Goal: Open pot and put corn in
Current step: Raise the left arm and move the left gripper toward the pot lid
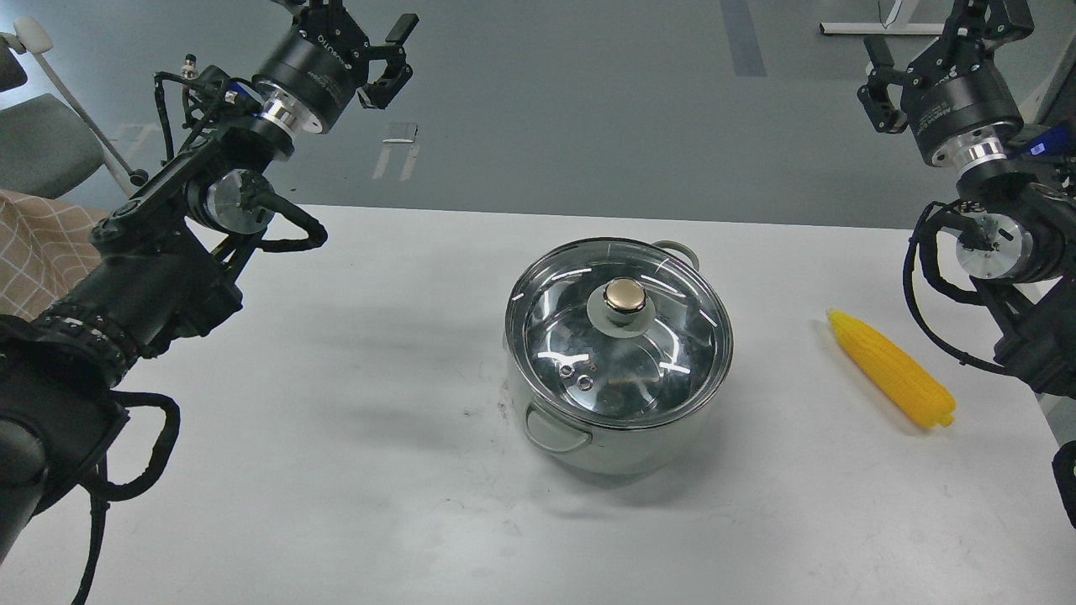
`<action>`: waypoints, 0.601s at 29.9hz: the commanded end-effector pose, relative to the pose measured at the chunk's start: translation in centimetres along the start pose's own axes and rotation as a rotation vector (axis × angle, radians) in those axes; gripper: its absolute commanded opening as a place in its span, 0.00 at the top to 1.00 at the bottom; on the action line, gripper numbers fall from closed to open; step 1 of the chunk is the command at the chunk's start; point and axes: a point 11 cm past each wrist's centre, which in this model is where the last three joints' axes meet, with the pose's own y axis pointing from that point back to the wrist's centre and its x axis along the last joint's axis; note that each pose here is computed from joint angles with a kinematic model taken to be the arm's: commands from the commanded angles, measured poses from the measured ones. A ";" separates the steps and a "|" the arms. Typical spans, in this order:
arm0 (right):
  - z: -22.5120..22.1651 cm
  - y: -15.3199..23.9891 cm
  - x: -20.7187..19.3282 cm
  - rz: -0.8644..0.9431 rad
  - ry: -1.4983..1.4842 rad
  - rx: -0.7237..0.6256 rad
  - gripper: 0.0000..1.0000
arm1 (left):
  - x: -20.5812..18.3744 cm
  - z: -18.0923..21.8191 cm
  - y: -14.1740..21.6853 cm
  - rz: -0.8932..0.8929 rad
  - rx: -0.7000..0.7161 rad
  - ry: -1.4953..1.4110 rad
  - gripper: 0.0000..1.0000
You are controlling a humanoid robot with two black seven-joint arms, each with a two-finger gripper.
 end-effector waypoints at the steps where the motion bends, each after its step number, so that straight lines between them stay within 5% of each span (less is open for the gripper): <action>1: -0.2 -0.2 -0.5 -0.013 -0.006 0.006 0.00 | 0.0 0.3 0.0 0.002 -0.009 0.005 0.02; 18: -1.2 -0.4 -0.6 -0.027 0.002 0.023 0.00 | -0.9 1.5 -0.7 -0.017 -0.067 0.043 0.02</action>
